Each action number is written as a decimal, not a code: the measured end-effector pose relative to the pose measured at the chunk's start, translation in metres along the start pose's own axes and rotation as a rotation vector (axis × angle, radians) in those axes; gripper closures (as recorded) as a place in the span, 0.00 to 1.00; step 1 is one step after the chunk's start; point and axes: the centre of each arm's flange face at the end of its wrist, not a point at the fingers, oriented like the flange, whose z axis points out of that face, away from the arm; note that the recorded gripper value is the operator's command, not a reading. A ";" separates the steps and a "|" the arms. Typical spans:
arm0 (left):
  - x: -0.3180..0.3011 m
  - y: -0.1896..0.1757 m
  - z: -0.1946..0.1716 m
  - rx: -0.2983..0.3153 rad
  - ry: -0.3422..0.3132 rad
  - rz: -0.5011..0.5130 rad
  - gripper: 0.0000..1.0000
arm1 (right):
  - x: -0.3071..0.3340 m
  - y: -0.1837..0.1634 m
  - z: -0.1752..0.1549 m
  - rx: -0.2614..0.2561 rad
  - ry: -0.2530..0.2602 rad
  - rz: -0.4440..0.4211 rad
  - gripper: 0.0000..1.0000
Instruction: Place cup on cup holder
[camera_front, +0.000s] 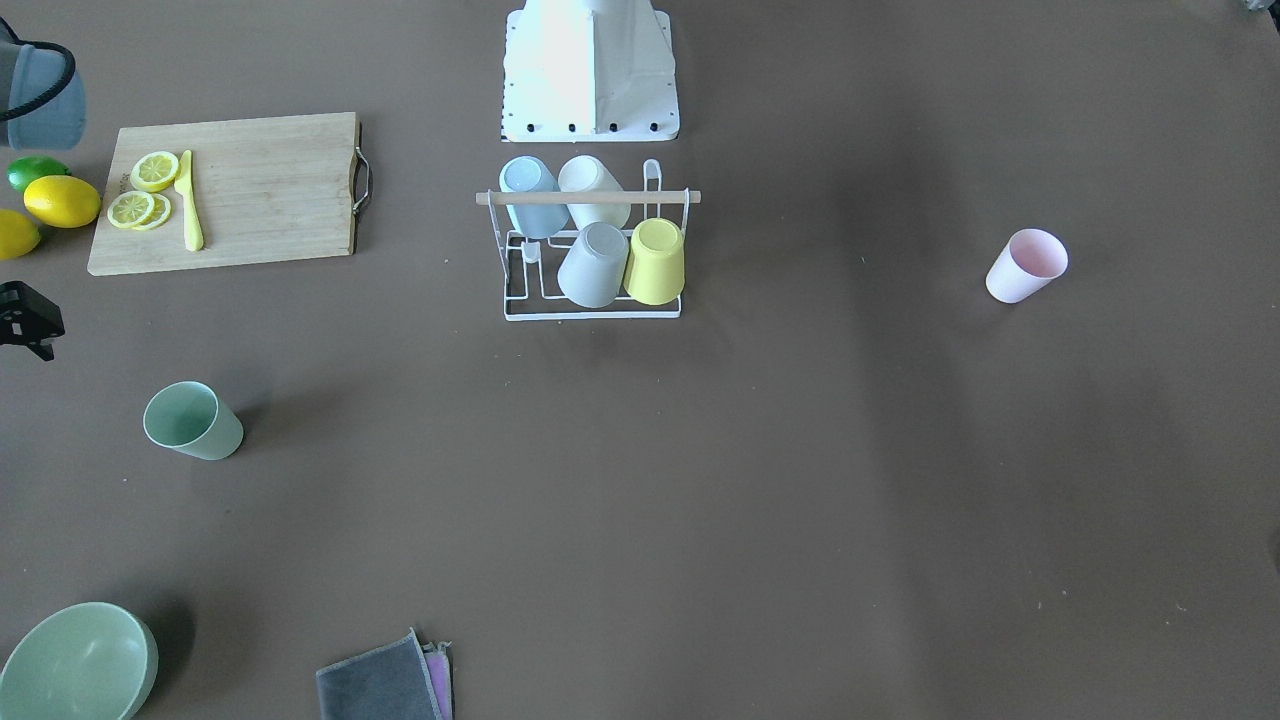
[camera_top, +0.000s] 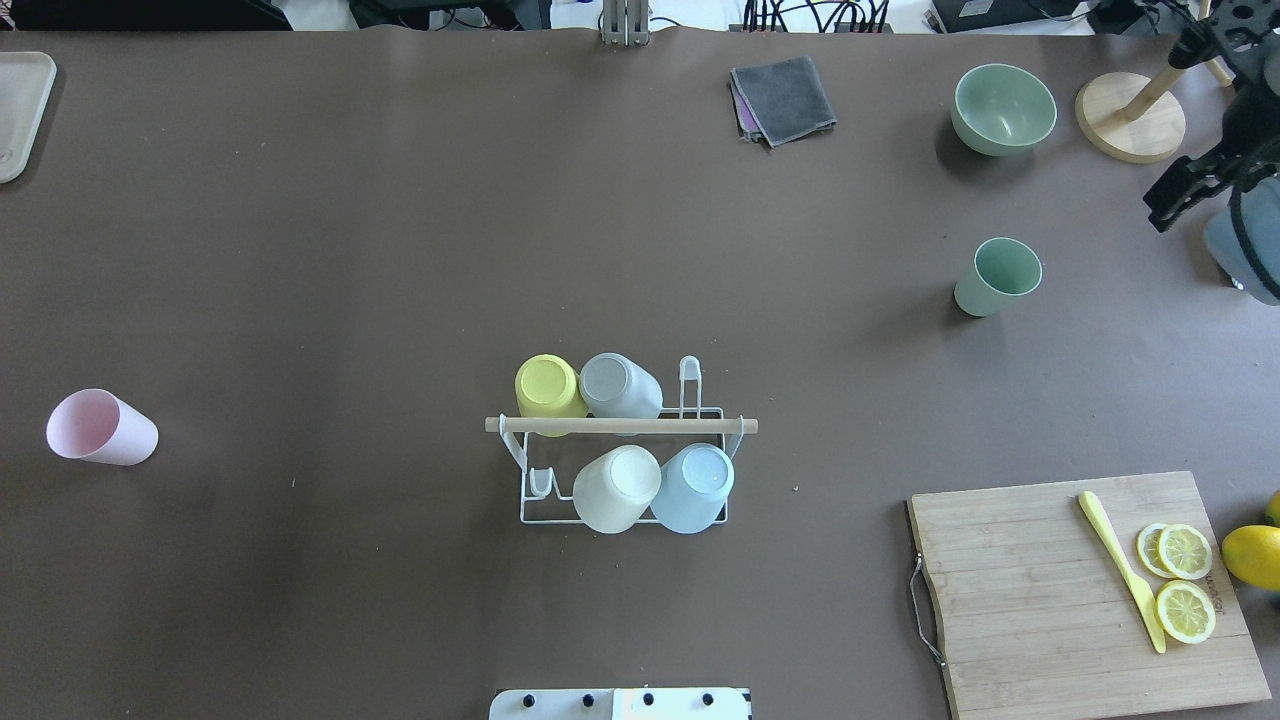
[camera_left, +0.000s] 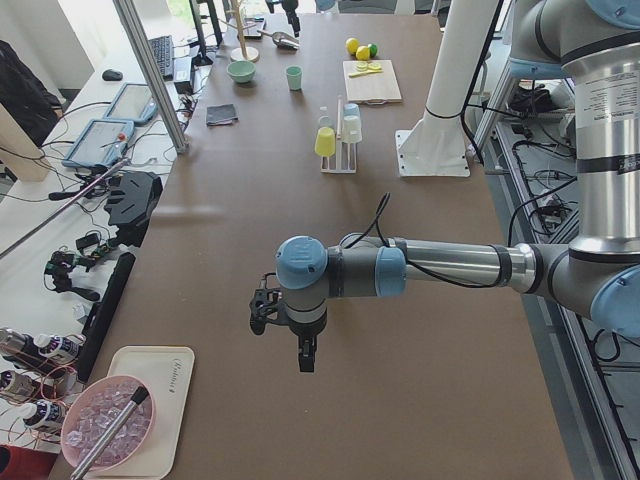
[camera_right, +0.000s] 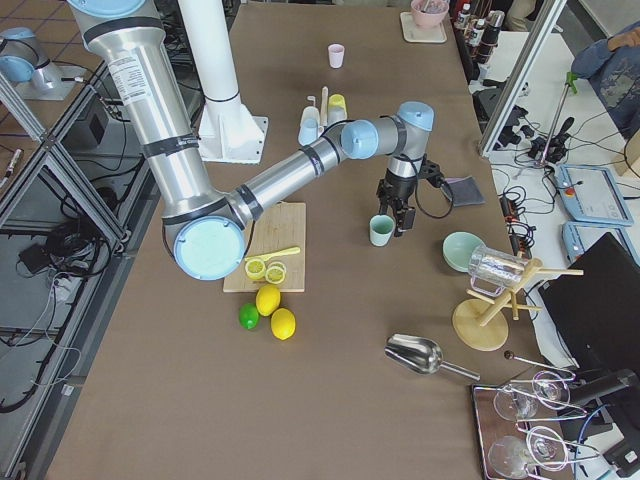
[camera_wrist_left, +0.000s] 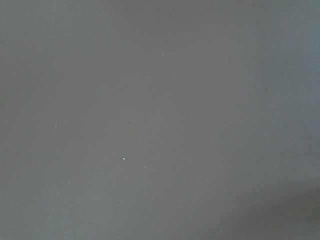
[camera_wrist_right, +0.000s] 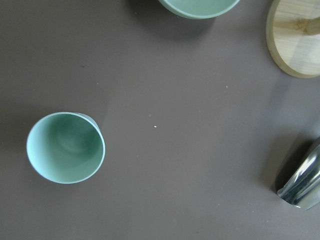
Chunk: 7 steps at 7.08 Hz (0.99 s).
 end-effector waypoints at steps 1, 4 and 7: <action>0.004 -0.004 -0.001 0.001 0.000 0.008 0.02 | -0.032 -0.013 0.000 -0.021 0.045 -0.048 0.00; 0.082 -0.078 -0.013 -0.064 -0.007 0.085 0.02 | -0.132 -0.053 -0.008 -0.125 0.210 -0.255 0.00; 0.207 -0.155 -0.021 -0.211 -0.014 0.147 0.02 | -0.149 -0.104 0.020 -0.270 0.345 -0.557 0.00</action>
